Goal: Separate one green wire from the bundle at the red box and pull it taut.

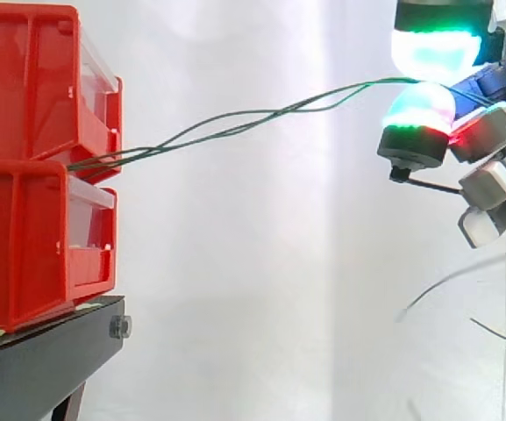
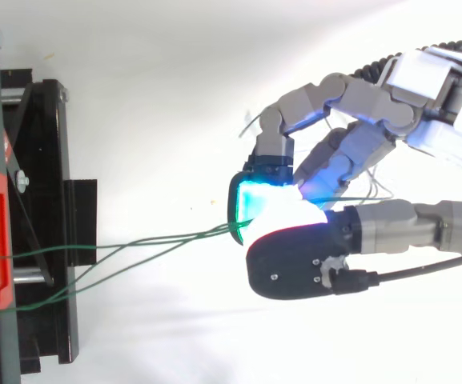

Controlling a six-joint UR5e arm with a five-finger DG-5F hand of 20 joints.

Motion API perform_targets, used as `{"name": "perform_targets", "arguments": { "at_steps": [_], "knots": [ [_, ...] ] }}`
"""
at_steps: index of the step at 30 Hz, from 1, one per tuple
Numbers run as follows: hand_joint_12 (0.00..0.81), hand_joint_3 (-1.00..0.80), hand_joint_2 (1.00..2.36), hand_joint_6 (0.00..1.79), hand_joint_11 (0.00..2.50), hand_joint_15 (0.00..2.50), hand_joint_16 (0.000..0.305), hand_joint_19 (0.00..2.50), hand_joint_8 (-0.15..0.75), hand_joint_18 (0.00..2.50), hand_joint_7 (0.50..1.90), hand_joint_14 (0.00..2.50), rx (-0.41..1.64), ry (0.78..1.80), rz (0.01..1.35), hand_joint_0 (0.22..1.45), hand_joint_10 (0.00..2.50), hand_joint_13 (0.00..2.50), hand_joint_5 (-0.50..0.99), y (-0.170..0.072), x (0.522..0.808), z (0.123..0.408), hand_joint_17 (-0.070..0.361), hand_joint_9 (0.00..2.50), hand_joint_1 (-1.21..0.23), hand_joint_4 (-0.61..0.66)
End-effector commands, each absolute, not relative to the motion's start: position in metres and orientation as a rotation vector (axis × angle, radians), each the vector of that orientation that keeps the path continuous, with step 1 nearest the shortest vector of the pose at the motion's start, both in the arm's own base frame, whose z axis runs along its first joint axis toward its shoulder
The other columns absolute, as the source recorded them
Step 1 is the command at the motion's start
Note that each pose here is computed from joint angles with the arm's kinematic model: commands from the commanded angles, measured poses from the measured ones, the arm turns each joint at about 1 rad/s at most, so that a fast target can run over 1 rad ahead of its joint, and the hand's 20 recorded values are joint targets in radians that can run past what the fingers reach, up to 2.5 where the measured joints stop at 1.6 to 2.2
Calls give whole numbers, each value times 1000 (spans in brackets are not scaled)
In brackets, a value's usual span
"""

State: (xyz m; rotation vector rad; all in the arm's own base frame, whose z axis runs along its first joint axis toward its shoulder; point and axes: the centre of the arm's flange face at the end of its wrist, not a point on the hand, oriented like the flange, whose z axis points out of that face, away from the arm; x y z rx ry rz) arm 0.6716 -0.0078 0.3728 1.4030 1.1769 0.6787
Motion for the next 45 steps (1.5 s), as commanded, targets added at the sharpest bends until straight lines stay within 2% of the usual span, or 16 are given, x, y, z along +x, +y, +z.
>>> {"name": "perform_targets", "arguments": {
  "at_steps": [1,7,9,11,13,16,20,21,22,26,32,37,41,45],
  "knots": [
    [395,-267,1016,897,1154,790,54,686,268,733,1078,28,1402,1177,678,617,23,938,-181,-8,672,373,122,1177,-789,124],
    [387,-427,1005,909,1165,782,54,648,263,719,1012,29,1404,1177,679,673,24,911,-189,-8,672,373,122,1134,-886,131],
    [386,-493,1000,907,1151,778,54,648,266,717,1018,29,1407,1176,680,635,23,910,-186,-8,671,373,121,1138,-872,133],
    [391,-500,1000,901,1149,777,55,662,271,721,1020,27,1407,1172,684,565,23,918,-177,-8,672,374,123,1177,-776,131],
    [415,-500,1000,888,1108,767,59,660,288,724,1030,27,1406,1168,688,510,22,922,-165,-7,673,377,132,1213,-591,129],
    [396,-455,1004,860,1062,754,55,691,261,663,1086,28,1401,1170,685,577,23,881,-153,-7,674,387,124,1234,-368,90],
    [398,-336,1013,855,1066,747,55,698,263,639,1117,27,1403,1180,676,600,26,866,-150,-7,673,391,123,1230,-416,90],
    [400,-290,1014,854,1053,741,55,698,268,633,1129,27,1404,1180,673,588,25,856,-154,-9,673,391,125,1212,-480,105],
    [425,-230,1013,864,1050,725,62,672,288,679,1106,26,1403,1182,673,575,23,856,-158,-8,673,391,139,1214,-606,134],
    [439,-165,1011,890,1095,725,65,644,306,691,1070,23,1404,1181,672,588,21,854,-172,-9,673,391,146,1185,-719,156],
    [397,-282,1013,898,1142,763,56,680,271,622,1063,28,1400,1185,668,595,26,818,-190,-9,673,391,127,1105,-760,150],
    [395,-366,1010,900,1137,760,57,669,272,636,1042,26,1402,1190,663,592,23,827,-191,-9,672,390,127,1102,-769,151],
    [407,-491,1000,899,1130,766,59,666,280,655,1010,25,1402,1190,663,528,22,843,-189,-9,672,391,133,1110,-681,166],
    [416,-500,1000,895,1124,756,61,668,296,670,999,26,1402,1190,661,503,23,853,-186,-9,672,390,137,1115,-623,167]
  ]
}}
